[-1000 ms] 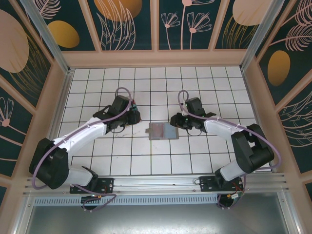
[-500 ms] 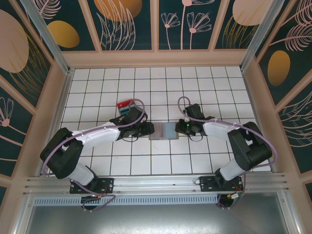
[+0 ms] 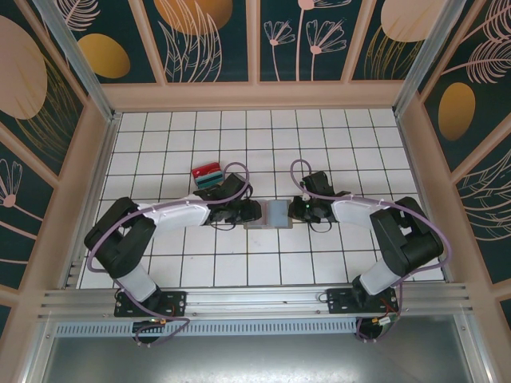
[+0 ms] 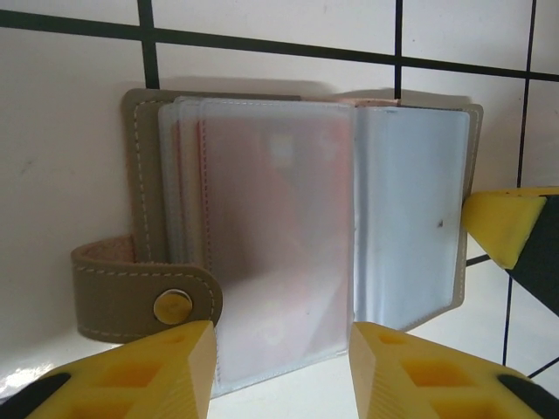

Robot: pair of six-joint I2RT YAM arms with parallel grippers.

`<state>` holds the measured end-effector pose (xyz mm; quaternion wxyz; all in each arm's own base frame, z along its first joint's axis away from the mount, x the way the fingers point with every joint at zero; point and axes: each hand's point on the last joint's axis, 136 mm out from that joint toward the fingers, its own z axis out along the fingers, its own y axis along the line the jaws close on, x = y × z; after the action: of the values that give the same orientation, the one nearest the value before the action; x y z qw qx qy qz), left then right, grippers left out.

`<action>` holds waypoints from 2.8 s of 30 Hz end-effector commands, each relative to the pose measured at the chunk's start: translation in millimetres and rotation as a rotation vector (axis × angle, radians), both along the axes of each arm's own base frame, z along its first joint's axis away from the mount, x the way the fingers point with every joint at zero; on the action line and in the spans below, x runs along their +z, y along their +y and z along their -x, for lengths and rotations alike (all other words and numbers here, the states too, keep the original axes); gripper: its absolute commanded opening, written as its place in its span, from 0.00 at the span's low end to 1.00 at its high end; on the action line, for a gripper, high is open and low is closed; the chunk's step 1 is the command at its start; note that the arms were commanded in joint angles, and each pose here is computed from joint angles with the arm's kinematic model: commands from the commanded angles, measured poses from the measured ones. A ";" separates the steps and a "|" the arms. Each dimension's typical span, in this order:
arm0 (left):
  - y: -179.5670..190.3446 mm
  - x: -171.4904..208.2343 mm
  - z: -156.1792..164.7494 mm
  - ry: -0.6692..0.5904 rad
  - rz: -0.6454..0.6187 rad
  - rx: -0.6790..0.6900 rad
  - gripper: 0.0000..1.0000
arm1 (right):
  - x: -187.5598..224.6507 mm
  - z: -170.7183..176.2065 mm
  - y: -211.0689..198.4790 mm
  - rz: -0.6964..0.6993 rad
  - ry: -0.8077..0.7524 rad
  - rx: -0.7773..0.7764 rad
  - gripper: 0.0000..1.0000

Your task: Take the credit cards out of the card holder

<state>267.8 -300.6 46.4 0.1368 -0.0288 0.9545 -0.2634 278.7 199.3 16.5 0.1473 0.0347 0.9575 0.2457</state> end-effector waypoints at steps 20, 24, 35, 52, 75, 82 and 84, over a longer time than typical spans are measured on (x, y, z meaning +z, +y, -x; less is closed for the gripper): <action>-31.1 -18.4 8.4 0.058 -0.003 -0.116 0.49 | -18.2 8.4 0.7 0.016 0.053 0.007 0.13; -37.2 -17.7 9.2 0.057 0.003 -0.133 0.49 | -18.1 8.2 1.0 0.014 0.053 0.007 0.13; -45.6 8.8 1.0 -0.016 0.030 -0.156 0.72 | -17.3 7.4 0.8 0.010 0.051 0.000 0.16; -38.5 21.6 -5.7 -0.068 -0.008 -0.147 0.72 | 40.4 -29.0 -16.7 -0.025 -0.068 -0.087 0.38; 14.6 6.9 0.8 -0.092 -0.091 -0.075 0.21 | 92.6 -26.2 61.1 -0.246 -0.111 0.083 0.32; 14.6 -8.3 1.6 -0.072 -0.097 -0.077 0.15 | 74.7 -14.4 81.2 -0.347 -0.006 0.121 0.21; 15.6 -11.6 2.3 -0.067 -0.100 -0.076 0.15 | 67.2 -13.0 83.2 -0.349 0.023 0.124 0.20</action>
<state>264.9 -287.5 44.3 0.1635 0.0249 0.9605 -0.2237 297.6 270.6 86.5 0.1378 0.0068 0.9110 0.3887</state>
